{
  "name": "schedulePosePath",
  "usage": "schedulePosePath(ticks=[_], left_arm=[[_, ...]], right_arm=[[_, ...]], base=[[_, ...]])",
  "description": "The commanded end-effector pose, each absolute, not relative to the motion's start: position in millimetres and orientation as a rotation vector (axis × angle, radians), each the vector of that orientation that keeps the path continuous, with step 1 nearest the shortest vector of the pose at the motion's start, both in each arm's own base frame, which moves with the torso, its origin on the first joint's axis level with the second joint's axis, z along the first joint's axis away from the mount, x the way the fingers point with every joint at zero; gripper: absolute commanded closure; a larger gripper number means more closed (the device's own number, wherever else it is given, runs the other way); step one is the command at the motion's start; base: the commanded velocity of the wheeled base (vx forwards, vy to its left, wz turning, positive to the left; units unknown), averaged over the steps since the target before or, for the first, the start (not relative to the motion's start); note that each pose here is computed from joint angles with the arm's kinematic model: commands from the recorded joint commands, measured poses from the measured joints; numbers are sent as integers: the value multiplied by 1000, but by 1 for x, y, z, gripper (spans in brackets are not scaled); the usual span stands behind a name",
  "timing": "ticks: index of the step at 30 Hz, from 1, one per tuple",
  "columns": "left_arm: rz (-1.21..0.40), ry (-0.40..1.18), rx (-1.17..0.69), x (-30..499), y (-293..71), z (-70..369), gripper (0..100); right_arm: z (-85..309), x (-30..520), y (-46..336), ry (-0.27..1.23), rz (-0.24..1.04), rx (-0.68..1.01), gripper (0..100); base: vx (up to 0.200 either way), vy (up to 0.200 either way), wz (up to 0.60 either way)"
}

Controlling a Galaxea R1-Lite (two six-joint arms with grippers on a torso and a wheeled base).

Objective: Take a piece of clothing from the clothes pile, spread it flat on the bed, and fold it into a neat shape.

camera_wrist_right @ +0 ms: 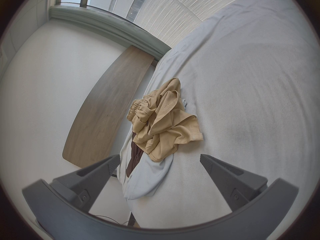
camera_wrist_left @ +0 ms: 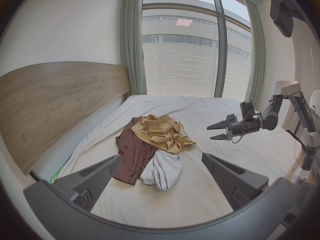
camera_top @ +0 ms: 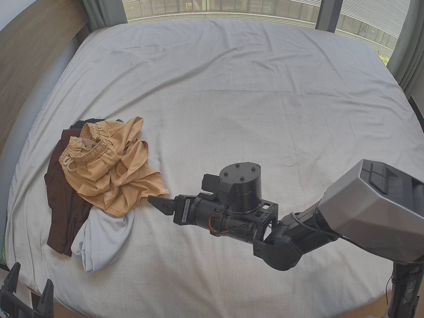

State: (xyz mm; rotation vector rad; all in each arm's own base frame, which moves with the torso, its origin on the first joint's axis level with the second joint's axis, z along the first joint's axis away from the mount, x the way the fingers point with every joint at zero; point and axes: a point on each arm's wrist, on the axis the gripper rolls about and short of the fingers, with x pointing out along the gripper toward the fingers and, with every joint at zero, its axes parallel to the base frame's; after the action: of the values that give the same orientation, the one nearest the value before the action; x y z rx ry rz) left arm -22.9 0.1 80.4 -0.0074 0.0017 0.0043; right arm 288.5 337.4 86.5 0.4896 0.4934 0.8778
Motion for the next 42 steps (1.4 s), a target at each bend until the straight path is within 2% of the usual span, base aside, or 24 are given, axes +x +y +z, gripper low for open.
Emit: schedulePosePath(ticks=[1, 20, 28, 42], left_arm=[[5, 3, -8, -23, 0, 75, 0], [5, 3, -8, -23, 0, 75, 0], [5, 3, -6, -23, 0, 75, 0], [5, 3, -8, -23, 0, 75, 0]], right_arm=[[80, 293, 348, 514, 876, 513, 0], [69, 310, 375, 586, 794, 589, 0], [44, 322, 388, 628, 732, 609, 0], [38, 349, 394, 544, 660, 674, 0]], base=[[0, 0, 0], [0, 0, 0], [0, 0, 0], [0, 0, 0]])
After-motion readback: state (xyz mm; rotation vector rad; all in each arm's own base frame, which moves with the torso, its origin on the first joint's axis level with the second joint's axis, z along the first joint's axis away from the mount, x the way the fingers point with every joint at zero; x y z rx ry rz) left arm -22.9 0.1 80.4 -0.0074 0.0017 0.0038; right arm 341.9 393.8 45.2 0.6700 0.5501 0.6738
